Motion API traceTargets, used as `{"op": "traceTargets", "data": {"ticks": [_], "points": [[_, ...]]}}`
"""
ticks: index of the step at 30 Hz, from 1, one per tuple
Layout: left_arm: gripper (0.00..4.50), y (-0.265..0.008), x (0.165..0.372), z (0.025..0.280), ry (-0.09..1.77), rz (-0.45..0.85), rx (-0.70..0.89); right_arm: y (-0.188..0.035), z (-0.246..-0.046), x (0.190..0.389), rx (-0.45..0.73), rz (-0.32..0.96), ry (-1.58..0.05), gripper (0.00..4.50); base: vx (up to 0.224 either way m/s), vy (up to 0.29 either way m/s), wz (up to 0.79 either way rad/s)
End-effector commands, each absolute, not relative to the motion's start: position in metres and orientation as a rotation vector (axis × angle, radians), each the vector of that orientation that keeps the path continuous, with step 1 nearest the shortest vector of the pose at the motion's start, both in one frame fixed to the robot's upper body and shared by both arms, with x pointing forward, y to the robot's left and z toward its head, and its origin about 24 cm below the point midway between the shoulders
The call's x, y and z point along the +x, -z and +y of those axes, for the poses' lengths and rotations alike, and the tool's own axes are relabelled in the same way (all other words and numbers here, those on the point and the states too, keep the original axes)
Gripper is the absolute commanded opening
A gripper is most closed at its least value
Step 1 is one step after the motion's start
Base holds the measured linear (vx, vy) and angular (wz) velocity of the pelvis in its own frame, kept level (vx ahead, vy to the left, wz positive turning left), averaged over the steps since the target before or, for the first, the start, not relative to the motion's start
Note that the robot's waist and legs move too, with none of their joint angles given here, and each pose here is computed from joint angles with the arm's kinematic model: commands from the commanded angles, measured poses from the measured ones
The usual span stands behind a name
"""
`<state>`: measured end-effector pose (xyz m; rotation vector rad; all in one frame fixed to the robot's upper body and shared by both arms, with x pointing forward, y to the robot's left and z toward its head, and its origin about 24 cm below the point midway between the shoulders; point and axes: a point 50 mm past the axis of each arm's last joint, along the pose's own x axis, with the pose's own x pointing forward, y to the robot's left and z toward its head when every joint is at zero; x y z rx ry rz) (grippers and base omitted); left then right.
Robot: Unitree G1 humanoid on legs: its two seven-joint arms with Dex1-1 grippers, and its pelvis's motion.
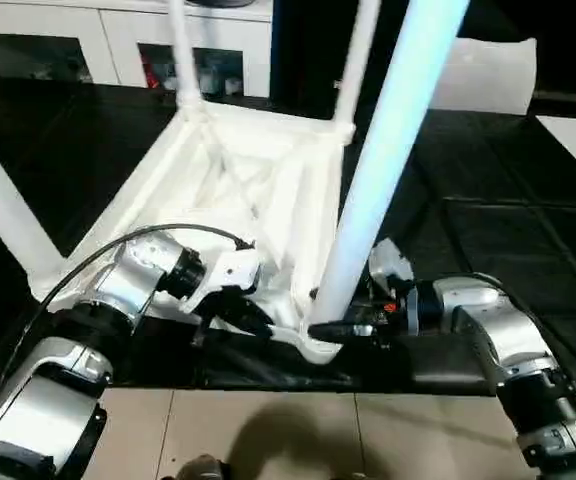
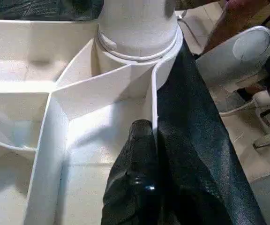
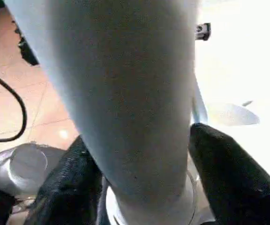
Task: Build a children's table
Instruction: Rotate leg to tighten
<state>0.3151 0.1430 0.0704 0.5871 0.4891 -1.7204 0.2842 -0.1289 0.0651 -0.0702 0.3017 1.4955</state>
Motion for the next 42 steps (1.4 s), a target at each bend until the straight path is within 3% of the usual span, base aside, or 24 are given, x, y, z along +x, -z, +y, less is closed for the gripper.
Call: {"op": "traceTargets", "data": {"ticks": [1, 5, 12, 18, 22, 26, 33, 35, 37, 40, 42], "points": [[0.0, -0.069, 0.312, 0.137, 1.801, 0.515, 0.622, -0.068, -0.13, 0.286, -0.079, 0.297, -1.504, 2.54, 0.0, 0.0, 0.0], [0.0, -0.068, 0.311, 0.138, 1.803, 0.518, 0.629, -0.068, -0.13, 0.286, -0.071, 0.303, -1.529, 2.14, 0.0, 0.0, 0.0], [0.0, -0.069, 0.311, 0.136, 1.794, 0.511, 0.592, -0.067, -0.129, 0.284, -0.028, 0.312, -1.524, 2.01, 0.0, 0.0, 0.0], [0.0, -0.073, 0.324, 0.113, 1.6, 0.439, 0.43, -0.063, -0.116, 0.288, 0.038, 0.294, -1.301, 2.01, 0.0, 0.0, 0.0], [0.0, -0.073, 0.341, 0.075, 1.323, 0.382, 0.302, -0.048, -0.094, 0.304, 0.097, 0.326, -0.89, 1.99, 0.0, 0.0, 0.0], [0.0, -0.075, 0.348, 0.049, 1.17, 0.364, 0.244, -0.043, -0.078, 0.311, 0.155, 0.367, -0.642, 1.98, 0.0, 0.0, 0.0], [0.0, -0.078, 0.35, 0.024, 1.065, 0.333, 0.241, -0.051, -0.049, 0.315, 0.231, 0.327, -0.555, 1.98, 0.0, 0.0, 0.0], [0.0, -0.077, 0.35, 0.024, 1.066, 0.337, 0.257, -0.052, -0.05, 0.315, 0.232, 0.318, -0.555, 2.53, 0.0, 0.0, 0.0], [0.0, -0.075, 0.35, 0.028, 1.069, 0.342, 0.278, -0.053, -0.053, 0.315, 0.23, 0.309, -0.551, 2.53, 0.0, 0.0, 0.0], [0.0, -0.072, 0.35, 0.035, 1.068, 0.353, 0.314, -0.054, -0.059, 0.315, 0.218, 0.296, -0.548, 2.95, 0.0, 0.0, 0.0], [0.0, -0.069, 0.349, 0.053, 1.109, 0.36, 0.345, -0.055, -0.076, 0.311, 0.167, 0.256, -0.603, 3.08, 0.0, 0.0, 0.0]]}}
